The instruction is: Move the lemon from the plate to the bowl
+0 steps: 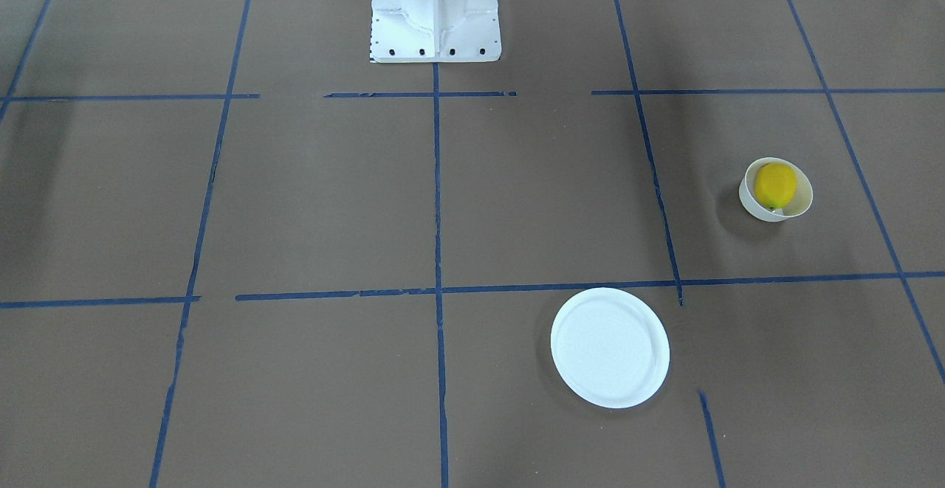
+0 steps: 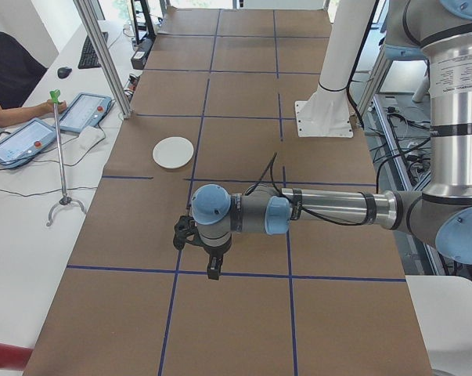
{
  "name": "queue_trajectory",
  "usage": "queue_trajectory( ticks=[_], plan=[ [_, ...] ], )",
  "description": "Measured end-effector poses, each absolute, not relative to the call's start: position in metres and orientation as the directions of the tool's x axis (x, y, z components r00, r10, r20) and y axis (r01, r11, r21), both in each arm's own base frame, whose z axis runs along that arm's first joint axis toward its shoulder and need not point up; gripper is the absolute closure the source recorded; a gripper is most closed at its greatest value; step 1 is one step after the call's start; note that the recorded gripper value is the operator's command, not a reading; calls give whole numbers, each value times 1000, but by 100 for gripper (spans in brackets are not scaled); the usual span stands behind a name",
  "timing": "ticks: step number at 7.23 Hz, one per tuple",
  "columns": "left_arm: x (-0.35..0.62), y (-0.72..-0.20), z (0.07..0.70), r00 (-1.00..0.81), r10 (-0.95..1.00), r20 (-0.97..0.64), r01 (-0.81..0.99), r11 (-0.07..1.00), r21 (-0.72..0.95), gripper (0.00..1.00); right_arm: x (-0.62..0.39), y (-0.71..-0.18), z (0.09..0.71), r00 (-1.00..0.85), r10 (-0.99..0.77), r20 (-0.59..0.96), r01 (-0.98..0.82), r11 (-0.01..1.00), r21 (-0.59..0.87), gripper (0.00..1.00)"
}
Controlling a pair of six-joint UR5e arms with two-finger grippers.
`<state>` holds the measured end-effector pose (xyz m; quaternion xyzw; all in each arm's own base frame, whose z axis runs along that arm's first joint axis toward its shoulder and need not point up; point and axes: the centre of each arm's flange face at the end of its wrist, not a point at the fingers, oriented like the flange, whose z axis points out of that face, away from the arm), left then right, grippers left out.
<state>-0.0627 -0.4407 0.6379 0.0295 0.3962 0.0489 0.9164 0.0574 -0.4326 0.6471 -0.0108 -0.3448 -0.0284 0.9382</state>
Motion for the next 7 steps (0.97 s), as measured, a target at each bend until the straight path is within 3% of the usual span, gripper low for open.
queue_trajectory(
  ticks=[7],
  plan=[
    [-74, -436, 633, 692, 99, -716, -42, 994, 96, 0, 57, -433, 647, 761, -46, 648, 61, 998, -1, 0]
  ],
)
